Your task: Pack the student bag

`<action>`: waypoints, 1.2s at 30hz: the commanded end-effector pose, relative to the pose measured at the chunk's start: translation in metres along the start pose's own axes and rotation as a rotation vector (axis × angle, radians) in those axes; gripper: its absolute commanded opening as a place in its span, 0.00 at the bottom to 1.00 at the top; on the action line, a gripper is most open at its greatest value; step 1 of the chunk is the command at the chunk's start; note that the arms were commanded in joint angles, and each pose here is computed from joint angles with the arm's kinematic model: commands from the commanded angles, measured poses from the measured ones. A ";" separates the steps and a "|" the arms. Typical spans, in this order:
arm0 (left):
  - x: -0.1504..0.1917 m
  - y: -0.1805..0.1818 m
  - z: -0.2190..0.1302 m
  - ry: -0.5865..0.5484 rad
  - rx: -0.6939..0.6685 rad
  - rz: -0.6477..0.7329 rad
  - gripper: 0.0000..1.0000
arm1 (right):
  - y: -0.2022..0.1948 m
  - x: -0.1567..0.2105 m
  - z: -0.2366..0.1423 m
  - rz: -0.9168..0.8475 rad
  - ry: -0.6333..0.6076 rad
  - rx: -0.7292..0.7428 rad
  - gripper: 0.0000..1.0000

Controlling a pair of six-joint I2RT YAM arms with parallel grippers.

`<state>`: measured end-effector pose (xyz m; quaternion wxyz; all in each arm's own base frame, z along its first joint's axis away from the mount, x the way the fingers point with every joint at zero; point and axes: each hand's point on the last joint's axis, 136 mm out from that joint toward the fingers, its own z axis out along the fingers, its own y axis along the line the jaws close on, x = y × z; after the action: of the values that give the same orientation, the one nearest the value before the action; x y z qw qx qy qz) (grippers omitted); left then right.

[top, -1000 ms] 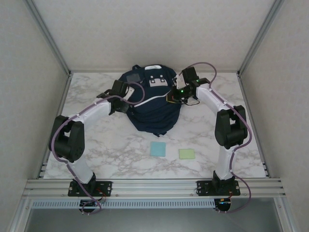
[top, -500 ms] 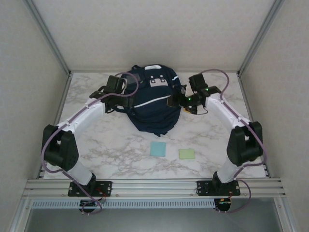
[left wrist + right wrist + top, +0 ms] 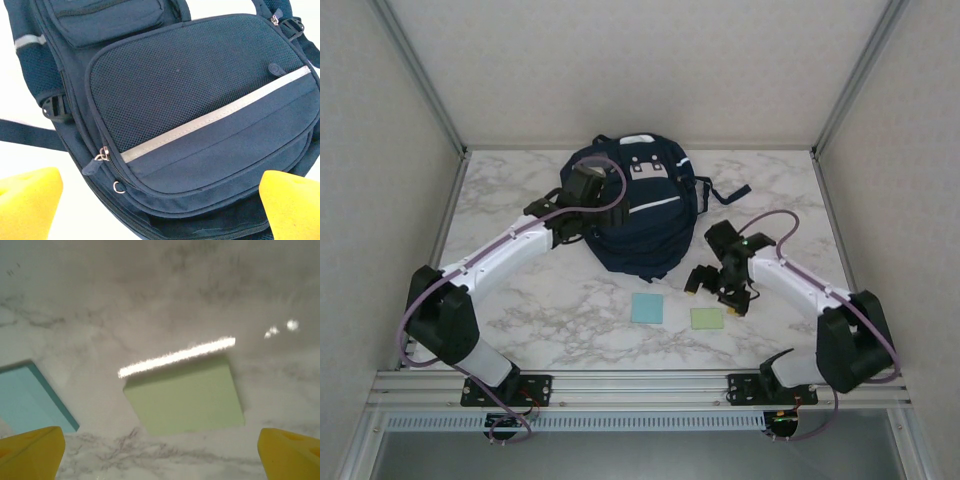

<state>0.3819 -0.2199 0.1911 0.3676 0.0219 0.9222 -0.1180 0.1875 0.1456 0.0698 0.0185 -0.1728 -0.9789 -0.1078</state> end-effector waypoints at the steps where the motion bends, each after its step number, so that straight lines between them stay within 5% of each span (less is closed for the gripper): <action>1: 0.009 -0.002 0.003 0.015 0.016 -0.067 1.00 | -0.001 0.019 0.000 0.167 0.027 -0.027 0.99; 16: 0.022 0.014 -0.004 0.039 -0.041 -0.028 1.00 | 0.018 0.014 0.045 0.388 0.016 -0.134 0.99; 26: 0.018 0.008 -0.004 0.044 -0.026 -0.023 1.00 | 0.021 -0.028 0.034 0.219 -0.151 -0.003 0.99; 36: 0.011 0.003 -0.006 0.039 -0.014 -0.025 1.00 | 0.010 -0.010 0.048 0.140 -0.087 0.114 0.99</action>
<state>0.3701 -0.2113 0.1703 0.3395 0.0066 0.9346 -0.1061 0.2203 0.1770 0.0298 -0.0243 -0.2626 -0.9600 -0.0946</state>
